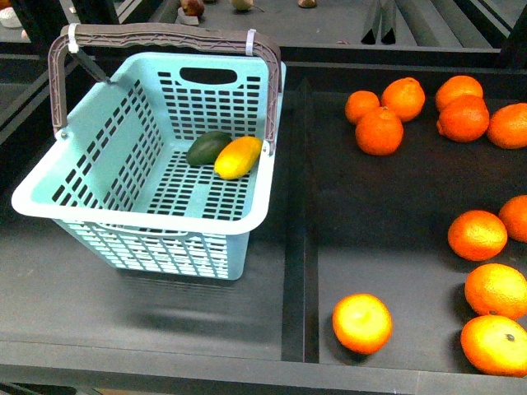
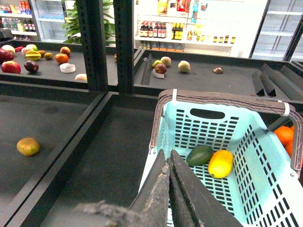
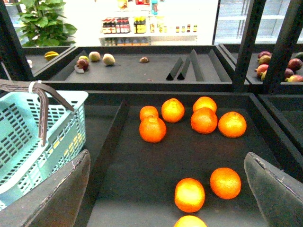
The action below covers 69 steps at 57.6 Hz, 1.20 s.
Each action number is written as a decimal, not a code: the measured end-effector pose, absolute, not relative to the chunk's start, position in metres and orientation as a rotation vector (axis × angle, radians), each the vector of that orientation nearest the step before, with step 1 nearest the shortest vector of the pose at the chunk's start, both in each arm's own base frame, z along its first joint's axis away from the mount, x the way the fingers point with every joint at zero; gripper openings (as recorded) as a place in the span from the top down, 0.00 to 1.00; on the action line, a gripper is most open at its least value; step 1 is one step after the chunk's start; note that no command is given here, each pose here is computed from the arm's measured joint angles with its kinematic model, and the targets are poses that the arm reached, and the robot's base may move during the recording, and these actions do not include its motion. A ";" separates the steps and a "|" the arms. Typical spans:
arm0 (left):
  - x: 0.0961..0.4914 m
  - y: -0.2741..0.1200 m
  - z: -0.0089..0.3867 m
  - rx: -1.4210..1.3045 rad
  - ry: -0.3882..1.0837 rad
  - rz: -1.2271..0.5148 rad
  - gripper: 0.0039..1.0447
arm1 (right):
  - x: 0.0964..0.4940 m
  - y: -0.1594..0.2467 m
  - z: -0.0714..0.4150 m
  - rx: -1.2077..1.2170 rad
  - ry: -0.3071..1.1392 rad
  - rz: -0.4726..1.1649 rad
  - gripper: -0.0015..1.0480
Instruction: Pick mango and avocado into basket
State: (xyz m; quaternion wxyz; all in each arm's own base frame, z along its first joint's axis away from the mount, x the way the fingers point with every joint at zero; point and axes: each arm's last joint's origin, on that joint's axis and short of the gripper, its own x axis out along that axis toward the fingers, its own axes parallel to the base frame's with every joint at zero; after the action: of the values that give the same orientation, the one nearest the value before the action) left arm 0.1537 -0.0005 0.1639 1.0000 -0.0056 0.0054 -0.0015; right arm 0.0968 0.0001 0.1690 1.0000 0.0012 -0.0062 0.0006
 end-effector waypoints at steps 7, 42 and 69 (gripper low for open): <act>0.145 0.000 0.164 -0.011 0.009 -0.003 0.98 | 0.097 0.000 0.169 0.002 -0.012 0.001 0.08; 0.115 0.000 0.171 -0.011 -0.015 -0.003 0.98 | 0.097 0.000 0.169 0.002 -0.012 0.001 0.08; 0.097 0.000 0.168 -0.011 -0.009 -0.003 0.98 | 0.097 0.000 0.169 0.002 -0.012 0.001 0.08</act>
State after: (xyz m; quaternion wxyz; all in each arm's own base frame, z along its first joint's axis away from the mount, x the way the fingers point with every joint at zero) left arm 0.0974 -0.0003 0.1681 1.0000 -0.0054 -0.0047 -0.0014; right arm 0.0968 0.0001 0.1690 1.0000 0.0012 -0.0062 0.0006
